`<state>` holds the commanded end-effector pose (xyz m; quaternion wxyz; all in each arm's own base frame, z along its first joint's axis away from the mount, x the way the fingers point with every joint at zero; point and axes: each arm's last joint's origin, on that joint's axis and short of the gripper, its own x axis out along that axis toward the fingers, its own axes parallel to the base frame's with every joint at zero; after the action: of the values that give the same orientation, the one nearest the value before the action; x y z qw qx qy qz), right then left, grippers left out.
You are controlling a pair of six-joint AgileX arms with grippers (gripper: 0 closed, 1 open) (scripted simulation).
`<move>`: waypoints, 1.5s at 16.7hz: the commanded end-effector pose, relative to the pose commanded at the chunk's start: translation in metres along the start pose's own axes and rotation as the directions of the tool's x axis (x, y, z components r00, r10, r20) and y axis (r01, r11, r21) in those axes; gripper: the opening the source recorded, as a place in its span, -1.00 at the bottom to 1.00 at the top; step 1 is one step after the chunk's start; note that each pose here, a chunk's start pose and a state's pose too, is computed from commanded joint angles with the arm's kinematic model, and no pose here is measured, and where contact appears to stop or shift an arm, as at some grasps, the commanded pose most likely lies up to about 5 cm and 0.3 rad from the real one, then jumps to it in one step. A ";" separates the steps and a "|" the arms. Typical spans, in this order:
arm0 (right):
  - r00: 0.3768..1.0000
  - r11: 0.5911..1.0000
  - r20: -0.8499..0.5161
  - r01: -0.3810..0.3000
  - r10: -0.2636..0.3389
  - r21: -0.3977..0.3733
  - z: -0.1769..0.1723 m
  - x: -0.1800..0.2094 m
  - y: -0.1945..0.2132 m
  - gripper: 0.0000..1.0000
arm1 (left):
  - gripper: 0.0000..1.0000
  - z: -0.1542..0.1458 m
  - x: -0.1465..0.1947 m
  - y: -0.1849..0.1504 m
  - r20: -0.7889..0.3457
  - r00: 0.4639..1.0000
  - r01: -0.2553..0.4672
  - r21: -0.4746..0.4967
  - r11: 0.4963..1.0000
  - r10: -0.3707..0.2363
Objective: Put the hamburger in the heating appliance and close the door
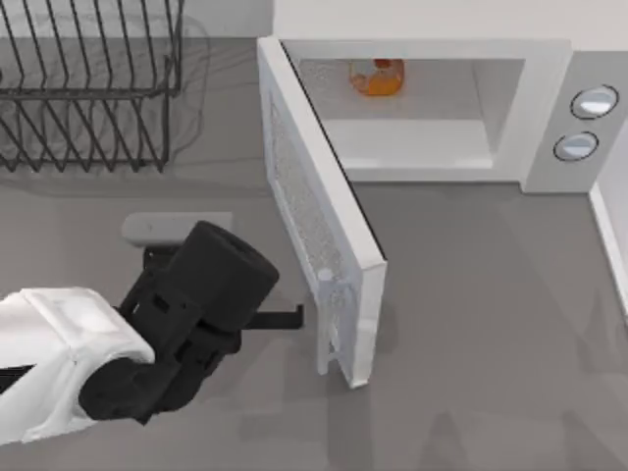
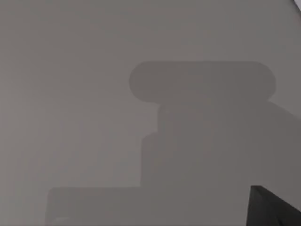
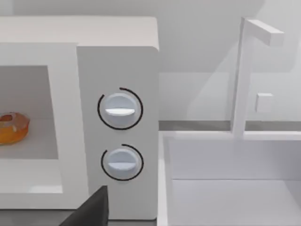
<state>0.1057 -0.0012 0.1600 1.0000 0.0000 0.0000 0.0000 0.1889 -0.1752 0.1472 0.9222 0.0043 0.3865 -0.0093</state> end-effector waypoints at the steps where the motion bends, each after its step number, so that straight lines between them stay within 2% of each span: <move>1: 1.000 1.000 0.000 0.000 0.000 0.000 0.000 0.000 0.000 1.00 | -1.00 -0.001 0.000 -0.012 0.001 1.000 0.000 0.001 1.000 0.000; 5: 1.000 1.000 0.000 0.000 0.000 0.000 0.000 0.000 0.000 1.00 | -1.00 -0.005 -0.002 -0.046 0.010 1.000 0.002 0.000 1.000 -0.002; 10: 1.000 1.000 0.000 0.000 0.000 0.000 0.000 0.000 0.000 1.00 | -1.00 -0.004 -0.002 -0.048 0.011 1.000 0.004 -0.004 1.000 -0.004; 12: 1.000 1.000 0.000 0.000 0.000 0.000 0.000 0.000 0.000 1.00 | -1.00 -0.005 -0.002 -0.058 0.004 1.000 0.001 0.003 1.000 -0.001; 17: 1.000 1.000 0.000 0.000 0.000 0.000 0.000 0.000 0.000 1.00 | -1.00 0.001 -0.002 -0.119 0.015 1.000 0.008 -0.011 1.000 -0.008; 20: 1.000 1.000 0.000 0.000 0.000 0.000 0.000 0.000 0.000 1.00 | -1.00 -0.003 -0.002 -0.144 0.012 1.000 0.005 -0.006 1.000 -0.005; 24: 1.000 1.000 0.000 0.000 0.000 0.000 0.000 0.000 0.000 1.00 | -1.00 -0.004 -0.002 -0.147 0.012 1.000 0.004 -0.005 1.000 -0.004; 25: 1.000 1.000 0.000 0.000 0.000 0.000 0.000 0.000 0.000 1.00 | -1.00 0.007 0.002 -0.140 0.022 0.999 -0.024 -0.026 0.999 0.025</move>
<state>0.1057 -0.0012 0.1600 1.0000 0.0000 0.0000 0.0000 0.1924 -0.3150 0.1510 0.9265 -0.0028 0.3762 0.0069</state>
